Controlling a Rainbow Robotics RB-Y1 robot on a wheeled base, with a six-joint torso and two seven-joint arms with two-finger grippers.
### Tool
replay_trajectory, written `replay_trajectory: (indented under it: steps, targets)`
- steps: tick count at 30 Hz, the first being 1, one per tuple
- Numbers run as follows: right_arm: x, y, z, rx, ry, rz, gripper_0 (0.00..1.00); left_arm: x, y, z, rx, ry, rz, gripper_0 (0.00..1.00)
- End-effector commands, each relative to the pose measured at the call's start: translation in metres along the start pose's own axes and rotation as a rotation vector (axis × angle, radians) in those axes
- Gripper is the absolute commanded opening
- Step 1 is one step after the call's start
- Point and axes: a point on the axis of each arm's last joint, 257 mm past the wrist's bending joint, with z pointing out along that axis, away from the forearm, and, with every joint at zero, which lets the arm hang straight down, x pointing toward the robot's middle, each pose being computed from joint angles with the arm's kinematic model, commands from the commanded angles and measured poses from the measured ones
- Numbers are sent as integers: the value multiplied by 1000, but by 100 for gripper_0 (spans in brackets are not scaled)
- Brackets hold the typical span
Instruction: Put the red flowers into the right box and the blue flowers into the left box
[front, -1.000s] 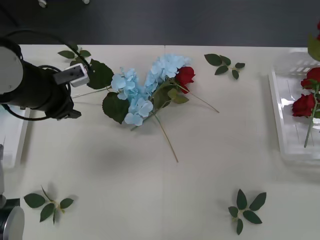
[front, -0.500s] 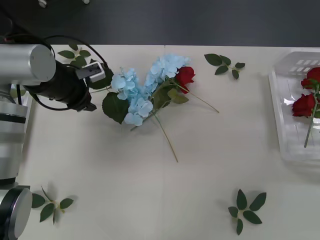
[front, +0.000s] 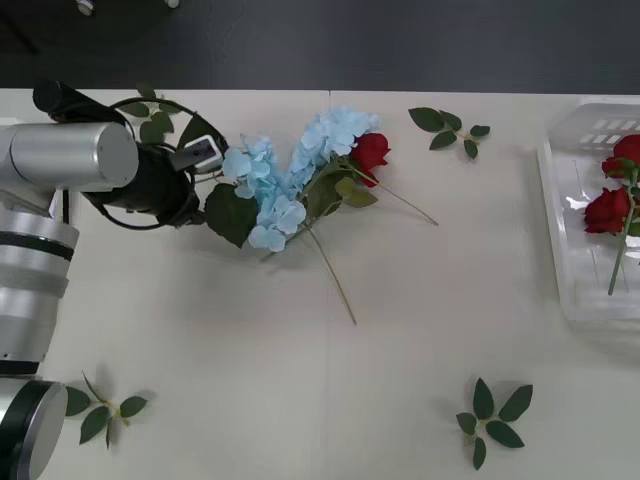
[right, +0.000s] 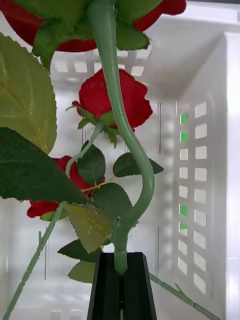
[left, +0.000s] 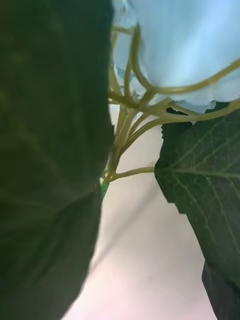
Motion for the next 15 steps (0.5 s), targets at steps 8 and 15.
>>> replay_trajectory:
  steps: [8, 15]
  targets:
    - [-17, -16, 4, 102, -42, -64, 10, -8, 19, -1, -59, 1, 111, 100]
    - [-15, -12, 10, 101, -41, -73, 42, -14, 18, 11, -79, -18, 101, 100]
